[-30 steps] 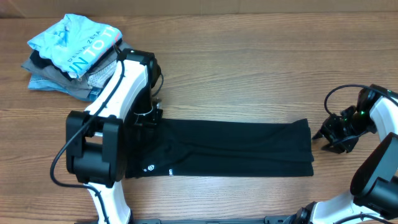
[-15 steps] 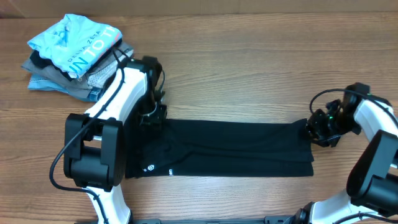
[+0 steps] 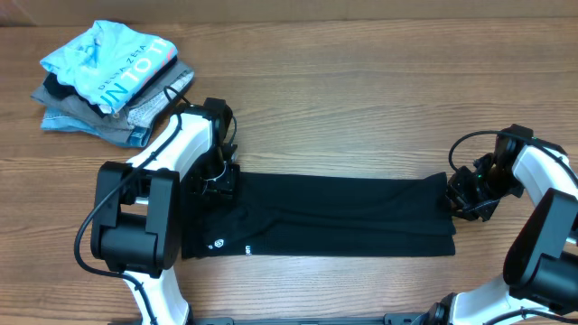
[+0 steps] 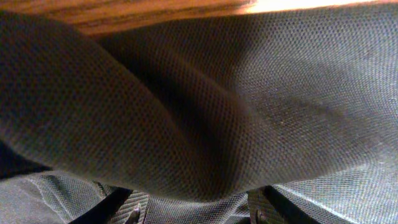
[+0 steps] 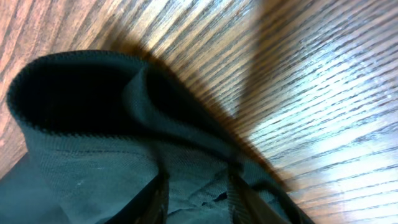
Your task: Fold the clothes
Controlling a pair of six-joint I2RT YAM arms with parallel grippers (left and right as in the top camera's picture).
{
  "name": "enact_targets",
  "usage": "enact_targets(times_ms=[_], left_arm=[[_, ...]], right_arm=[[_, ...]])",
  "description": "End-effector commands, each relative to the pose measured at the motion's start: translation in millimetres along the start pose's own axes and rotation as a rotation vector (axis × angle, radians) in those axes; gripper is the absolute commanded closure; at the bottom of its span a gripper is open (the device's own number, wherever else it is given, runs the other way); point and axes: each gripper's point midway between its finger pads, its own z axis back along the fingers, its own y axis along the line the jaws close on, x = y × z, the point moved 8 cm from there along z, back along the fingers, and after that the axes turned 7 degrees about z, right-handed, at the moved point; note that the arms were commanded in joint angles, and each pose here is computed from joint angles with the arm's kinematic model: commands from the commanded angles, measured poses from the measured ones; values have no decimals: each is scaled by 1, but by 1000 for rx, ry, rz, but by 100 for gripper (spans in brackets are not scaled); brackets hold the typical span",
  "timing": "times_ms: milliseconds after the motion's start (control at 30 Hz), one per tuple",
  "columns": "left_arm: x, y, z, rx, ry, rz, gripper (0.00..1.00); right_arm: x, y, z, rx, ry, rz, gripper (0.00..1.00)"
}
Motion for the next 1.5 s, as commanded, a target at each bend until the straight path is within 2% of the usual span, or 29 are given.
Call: enact_targets(times_ms=[0, 100, 200, 233, 300, 400, 533, 733, 1100, 1133, 1167, 1233, 1267, 1300, 1367, 1467], left_arm=[[0, 0, 5, -10, -36, -3, 46], [2, 0, 5, -11, -47, -3, 46], [2, 0, 5, -12, -50, -3, 46], [2, 0, 5, -12, -51, -3, 46], [2, 0, 5, -12, -51, -4, 46], [2, 0, 5, -11, -50, -4, 46], [2, 0, 5, -11, -50, -4, 46], [2, 0, 5, -11, -50, -4, 46], [2, 0, 5, -10, -46, -3, 45], [1, 0, 5, -10, -44, -3, 44], [1, 0, 5, -10, -42, -3, 41], [0, 1, 5, -9, -38, -3, 37], [0, 1, 5, -9, -36, -3, 32], [0, 1, 5, -10, -34, -3, 28], [-1, 1, 5, -8, -29, -3, 28], [-3, 0, 12, -11, -13, -1, 29]], right_arm=[[-3, -1, 4, -11, -14, -19, 66], [-4, -2, 1, -12, -6, -30, 65], [-7, -5, -5, -13, -1, -33, 59], [-7, -5, -7, -12, -5, -45, 62], [-5, -4, -8, -2, -18, -47, 76], [-4, -4, -6, -2, -22, -45, 90], [-3, -5, 8, -29, -35, -50, 96], [-13, -7, 31, -82, -39, -62, 96], [-24, -19, 32, -184, 10, -110, 95], [-24, -20, 32, -183, 8, -113, 93], [-24, -21, 33, -182, 8, -117, 83], [-24, -23, 33, -179, 8, -125, 46], [-23, -24, 34, -178, 7, -130, 41], [-23, -25, 34, -175, 6, -135, 39], [-20, -26, 35, -155, -7, -144, 38], [-16, -17, 38, -29, -18, -87, 41]])
